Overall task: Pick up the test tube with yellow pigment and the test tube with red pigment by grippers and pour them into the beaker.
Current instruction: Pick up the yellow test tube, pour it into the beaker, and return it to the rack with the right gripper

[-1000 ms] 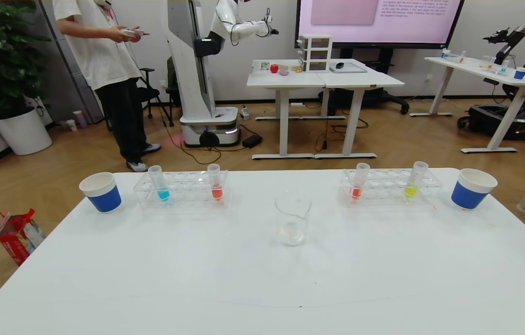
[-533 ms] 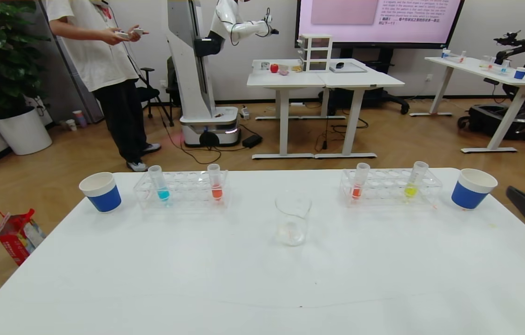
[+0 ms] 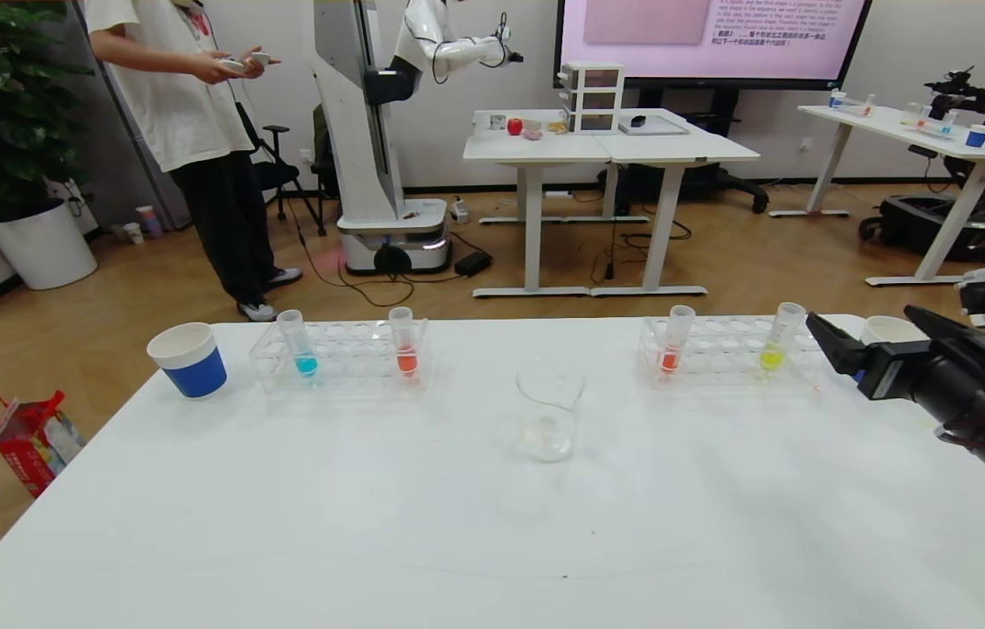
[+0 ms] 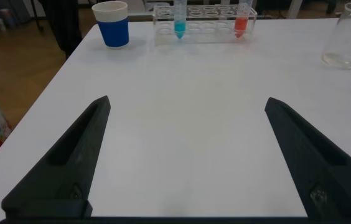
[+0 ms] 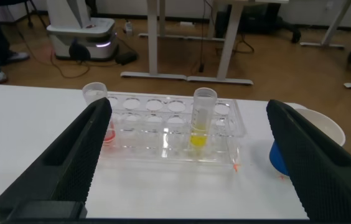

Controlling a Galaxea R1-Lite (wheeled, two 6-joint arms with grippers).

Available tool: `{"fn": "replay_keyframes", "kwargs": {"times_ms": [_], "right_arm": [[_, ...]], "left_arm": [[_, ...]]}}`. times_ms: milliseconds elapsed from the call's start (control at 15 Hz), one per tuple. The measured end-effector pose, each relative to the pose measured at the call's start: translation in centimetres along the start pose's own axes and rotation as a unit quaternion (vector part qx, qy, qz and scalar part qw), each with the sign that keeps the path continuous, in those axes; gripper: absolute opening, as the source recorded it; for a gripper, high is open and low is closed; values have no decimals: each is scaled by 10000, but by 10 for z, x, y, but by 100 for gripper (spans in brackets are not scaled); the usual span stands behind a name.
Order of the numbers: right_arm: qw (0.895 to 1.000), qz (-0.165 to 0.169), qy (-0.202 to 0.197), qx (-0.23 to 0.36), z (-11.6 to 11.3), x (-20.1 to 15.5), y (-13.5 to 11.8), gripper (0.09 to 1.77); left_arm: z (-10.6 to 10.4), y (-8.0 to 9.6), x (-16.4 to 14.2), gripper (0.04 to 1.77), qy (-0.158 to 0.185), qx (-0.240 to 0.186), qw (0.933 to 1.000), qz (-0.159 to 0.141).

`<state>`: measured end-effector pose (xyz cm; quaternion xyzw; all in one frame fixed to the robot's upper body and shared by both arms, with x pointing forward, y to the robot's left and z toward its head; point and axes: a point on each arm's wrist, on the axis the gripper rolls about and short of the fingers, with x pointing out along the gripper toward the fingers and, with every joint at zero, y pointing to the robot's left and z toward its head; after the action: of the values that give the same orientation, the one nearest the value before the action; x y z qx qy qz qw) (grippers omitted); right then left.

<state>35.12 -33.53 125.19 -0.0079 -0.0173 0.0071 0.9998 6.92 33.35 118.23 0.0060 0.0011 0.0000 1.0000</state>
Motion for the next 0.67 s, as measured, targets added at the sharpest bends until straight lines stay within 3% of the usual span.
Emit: {"fn": "replay_keyframes", "kwargs": {"times_ms": [467, 667], "right_arm": [[9995, -56, 323, 15, -57, 57, -18, 174], [9995, 170, 266, 23, -69, 73, -25, 174]], "left_arm": [[0, 0, 0, 173, 0, 0, 10000, 0], [0, 0, 0, 173, 0, 2, 10000, 0]]}}
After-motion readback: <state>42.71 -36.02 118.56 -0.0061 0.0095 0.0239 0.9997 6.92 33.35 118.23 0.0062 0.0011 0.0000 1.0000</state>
